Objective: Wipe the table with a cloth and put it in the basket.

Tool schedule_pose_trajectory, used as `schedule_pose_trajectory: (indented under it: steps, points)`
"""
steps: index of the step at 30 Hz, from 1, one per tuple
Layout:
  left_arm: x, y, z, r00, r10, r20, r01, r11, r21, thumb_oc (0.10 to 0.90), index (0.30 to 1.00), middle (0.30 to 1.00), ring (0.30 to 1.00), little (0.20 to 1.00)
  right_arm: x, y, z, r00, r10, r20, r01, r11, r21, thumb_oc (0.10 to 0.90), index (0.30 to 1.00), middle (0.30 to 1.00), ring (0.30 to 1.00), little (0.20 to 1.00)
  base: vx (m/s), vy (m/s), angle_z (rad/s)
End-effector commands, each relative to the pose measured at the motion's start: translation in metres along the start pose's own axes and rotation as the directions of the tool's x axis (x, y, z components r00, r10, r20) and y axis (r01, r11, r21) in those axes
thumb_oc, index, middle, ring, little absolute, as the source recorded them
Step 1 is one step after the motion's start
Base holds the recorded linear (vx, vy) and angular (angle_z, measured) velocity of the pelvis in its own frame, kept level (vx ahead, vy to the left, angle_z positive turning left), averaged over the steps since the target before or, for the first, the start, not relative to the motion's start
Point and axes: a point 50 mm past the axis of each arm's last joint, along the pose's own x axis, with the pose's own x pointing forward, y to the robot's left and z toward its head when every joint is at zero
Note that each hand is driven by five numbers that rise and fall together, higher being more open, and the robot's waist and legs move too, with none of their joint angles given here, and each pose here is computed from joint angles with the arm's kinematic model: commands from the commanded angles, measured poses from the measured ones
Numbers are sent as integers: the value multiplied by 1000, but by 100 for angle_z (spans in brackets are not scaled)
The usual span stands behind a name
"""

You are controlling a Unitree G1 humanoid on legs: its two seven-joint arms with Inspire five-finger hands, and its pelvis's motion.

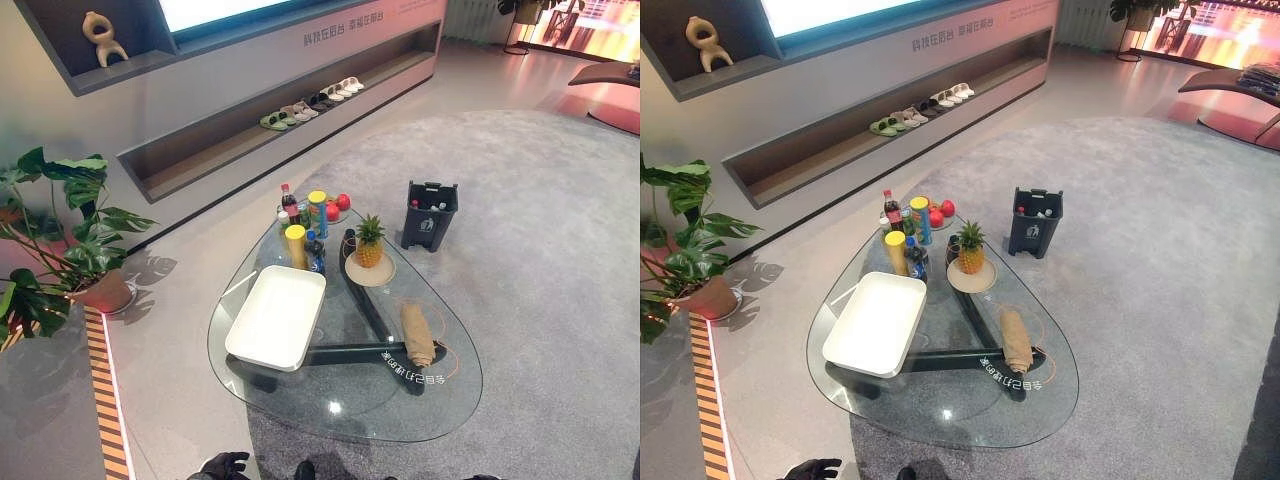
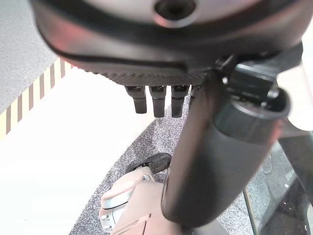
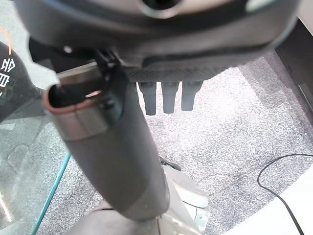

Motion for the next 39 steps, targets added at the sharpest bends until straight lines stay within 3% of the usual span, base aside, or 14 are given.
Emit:
schedule_pose_trajectory:
  steps: [1, 15, 23, 32, 39]
  points:
    - [4, -1, 32, 998, -21, 67, 19, 999, 38, 800, 900, 900, 900, 900, -1, -6, 17, 1000, -14, 18, 15, 999, -46, 800, 900, 900, 900, 900, 0, 0, 0]
    - [3, 3, 30, 997, 11, 80, -8, 1000, -28, 800, 900, 900, 900, 900, -1, -9, 12, 1000, -11, -3, 11, 998, -58, 800, 900, 900, 900, 900, 31, -3, 0]
    - [0, 18, 87, 958, 74, 276, -35, 989, -145, 800, 900, 900, 900, 900, -6, -31, 45, 995, -83, 59, 83, 997, -3, 800, 900, 900, 900, 900, -118, 8, 1]
    - [-19, 61, 146, 877, 193, 440, -57, 951, -303, 800, 900, 900, 900, 900, -17, -62, 79, 977, -153, 149, 142, 986, 85, 800, 900, 900, 900, 900, -105, -13, -1]
    - [-32, 77, 177, 821, 219, 528, -36, 942, -335, 800, 900, 900, 900, 900, -29, -76, 112, 946, -219, 240, 174, 965, 195, 800, 900, 900, 900, 900, -125, -14, 1]
